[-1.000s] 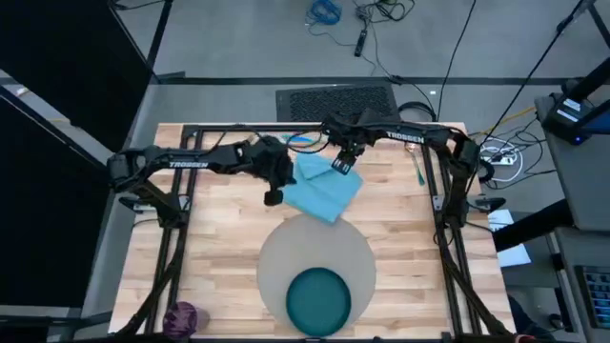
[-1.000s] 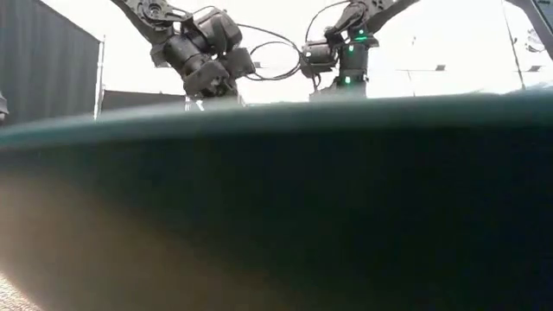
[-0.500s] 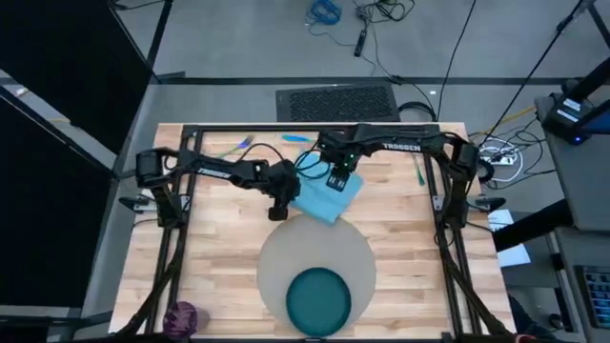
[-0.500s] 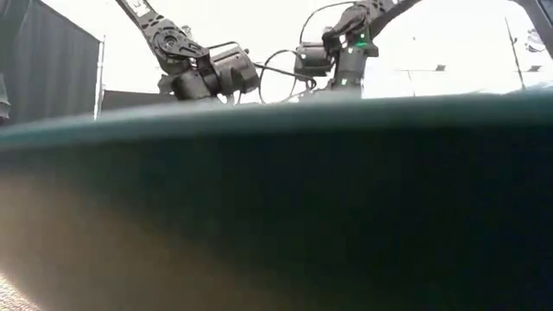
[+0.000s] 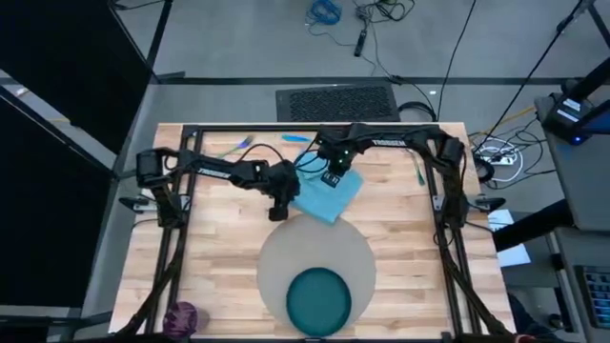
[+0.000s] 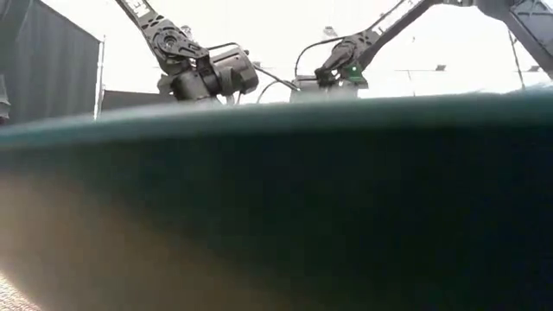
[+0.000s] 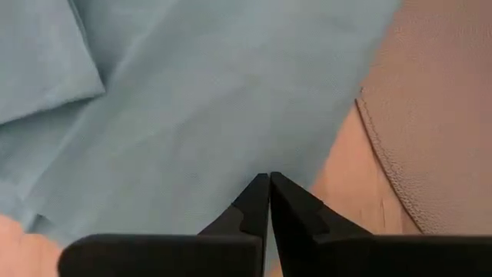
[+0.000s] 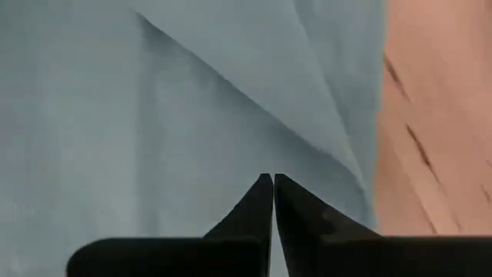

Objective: Set table place
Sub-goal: Fold the blue napkin

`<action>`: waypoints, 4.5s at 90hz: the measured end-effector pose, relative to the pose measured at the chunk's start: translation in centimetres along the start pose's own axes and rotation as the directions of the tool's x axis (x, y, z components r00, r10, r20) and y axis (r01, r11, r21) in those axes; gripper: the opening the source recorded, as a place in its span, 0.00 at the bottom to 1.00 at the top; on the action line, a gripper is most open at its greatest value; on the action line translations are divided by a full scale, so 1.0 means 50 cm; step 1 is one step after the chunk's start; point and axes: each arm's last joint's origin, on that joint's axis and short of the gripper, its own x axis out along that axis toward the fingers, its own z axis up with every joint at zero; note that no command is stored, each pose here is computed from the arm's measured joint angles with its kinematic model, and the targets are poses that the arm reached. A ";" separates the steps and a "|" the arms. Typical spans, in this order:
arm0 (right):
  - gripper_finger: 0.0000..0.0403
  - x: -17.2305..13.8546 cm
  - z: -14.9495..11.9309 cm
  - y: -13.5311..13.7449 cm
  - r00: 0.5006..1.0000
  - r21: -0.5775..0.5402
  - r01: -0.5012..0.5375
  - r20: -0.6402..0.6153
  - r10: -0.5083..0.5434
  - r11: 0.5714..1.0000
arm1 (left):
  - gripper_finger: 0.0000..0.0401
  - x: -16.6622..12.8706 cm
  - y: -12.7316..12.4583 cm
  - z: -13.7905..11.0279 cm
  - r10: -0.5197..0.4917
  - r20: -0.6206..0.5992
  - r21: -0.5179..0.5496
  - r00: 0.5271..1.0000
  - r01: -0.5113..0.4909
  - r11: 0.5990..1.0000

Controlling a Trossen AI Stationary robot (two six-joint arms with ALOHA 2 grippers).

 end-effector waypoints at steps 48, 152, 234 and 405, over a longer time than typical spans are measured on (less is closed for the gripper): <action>0.00 0.028 0.038 -0.018 0.988 0.045 -0.034 0.154 0.026 0.998 | 0.00 0.000 -0.004 -0.004 -0.008 -0.022 0.004 1.000 0.008 1.000; 0.00 -0.153 -0.144 0.010 1.000 0.194 0.029 0.004 -0.030 0.981 | 0.00 -0.049 0.034 0.002 0.079 0.038 -0.020 0.996 -0.079 0.997; 0.06 -0.078 -0.183 0.011 0.991 0.148 -0.105 0.100 0.091 0.983 | 0.09 -0.092 0.194 -0.002 0.117 0.232 -0.610 0.966 0.051 0.791; 0.22 -0.074 -0.199 0.034 0.995 0.105 -0.100 0.031 0.097 0.989 | 0.21 0.015 0.180 -0.008 0.072 0.131 -0.666 0.989 0.034 0.745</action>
